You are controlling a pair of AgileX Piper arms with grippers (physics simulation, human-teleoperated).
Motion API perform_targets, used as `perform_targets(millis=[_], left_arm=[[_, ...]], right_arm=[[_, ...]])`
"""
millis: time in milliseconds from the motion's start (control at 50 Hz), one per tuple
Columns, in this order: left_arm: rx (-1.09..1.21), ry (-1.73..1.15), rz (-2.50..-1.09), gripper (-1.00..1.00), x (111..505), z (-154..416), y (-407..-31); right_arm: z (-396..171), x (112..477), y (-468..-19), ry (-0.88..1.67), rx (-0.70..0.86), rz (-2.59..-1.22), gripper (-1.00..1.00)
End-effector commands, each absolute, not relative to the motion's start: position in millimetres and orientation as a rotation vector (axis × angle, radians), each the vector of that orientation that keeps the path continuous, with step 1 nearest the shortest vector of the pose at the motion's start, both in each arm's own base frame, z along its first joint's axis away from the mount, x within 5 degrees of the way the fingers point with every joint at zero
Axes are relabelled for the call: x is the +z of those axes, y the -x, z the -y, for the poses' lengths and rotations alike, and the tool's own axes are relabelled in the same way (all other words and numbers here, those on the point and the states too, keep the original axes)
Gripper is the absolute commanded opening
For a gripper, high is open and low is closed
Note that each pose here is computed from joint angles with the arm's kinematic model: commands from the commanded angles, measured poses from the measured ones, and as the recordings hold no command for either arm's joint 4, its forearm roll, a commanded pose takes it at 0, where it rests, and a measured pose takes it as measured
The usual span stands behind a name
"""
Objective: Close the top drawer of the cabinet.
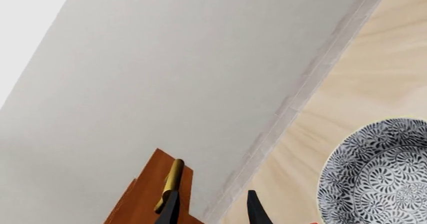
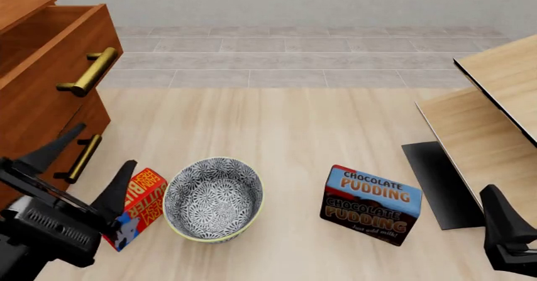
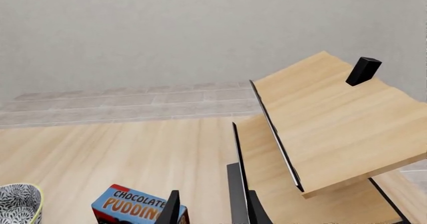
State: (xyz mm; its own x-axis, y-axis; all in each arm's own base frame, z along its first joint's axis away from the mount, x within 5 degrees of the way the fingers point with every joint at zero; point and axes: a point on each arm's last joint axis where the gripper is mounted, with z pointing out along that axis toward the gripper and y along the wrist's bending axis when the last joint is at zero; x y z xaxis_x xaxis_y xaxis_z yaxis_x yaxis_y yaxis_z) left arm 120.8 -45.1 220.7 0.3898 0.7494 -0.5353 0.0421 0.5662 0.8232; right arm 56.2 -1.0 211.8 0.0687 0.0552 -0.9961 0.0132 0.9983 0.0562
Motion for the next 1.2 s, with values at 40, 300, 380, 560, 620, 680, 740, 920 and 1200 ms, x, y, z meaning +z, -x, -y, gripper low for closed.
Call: perform_targets(millis=[40,300,380,560,620,680,740,920,1200], left_arm=[[0.678,-0.943,-1.001,1.0,213,50,-136],[0.852,-0.926,-0.943,1.0,223,38,-133],[0.884,-0.931,-0.931,1.0,224,37,-133],[0.927,-0.942,-0.922,1.0,229,37,-143],[0.962,-0.951,-0.911,1.0,232,37,-147],[0.969,-0.953,-0.914,1.0,233,38,-153],[0.976,-0.949,-0.921,1.0,235,37,-159],[1.014,-0.931,-0.941,1.0,240,33,-172],[1.065,-0.933,-0.945,1.0,243,29,-181]], right_arm=[[1,211,-56,-0.06,0.031,-1.509,1.0],[2,209,-56,-0.062,0.015,-1.53,1.0],[2,209,-56,-0.063,0.015,-1.531,1.0],[1,210,-56,-0.056,0.02,-1.525,1.0],[1,210,-56,-0.056,0.016,-1.522,1.0],[2,210,-56,-0.057,0.009,-1.521,1.0],[2,210,-56,-0.06,0.005,-1.521,1.0],[2,210,-56,-0.063,0.0,-1.519,1.0],[3,210,-56,-0.074,-0.011,-1.524,1.0]])
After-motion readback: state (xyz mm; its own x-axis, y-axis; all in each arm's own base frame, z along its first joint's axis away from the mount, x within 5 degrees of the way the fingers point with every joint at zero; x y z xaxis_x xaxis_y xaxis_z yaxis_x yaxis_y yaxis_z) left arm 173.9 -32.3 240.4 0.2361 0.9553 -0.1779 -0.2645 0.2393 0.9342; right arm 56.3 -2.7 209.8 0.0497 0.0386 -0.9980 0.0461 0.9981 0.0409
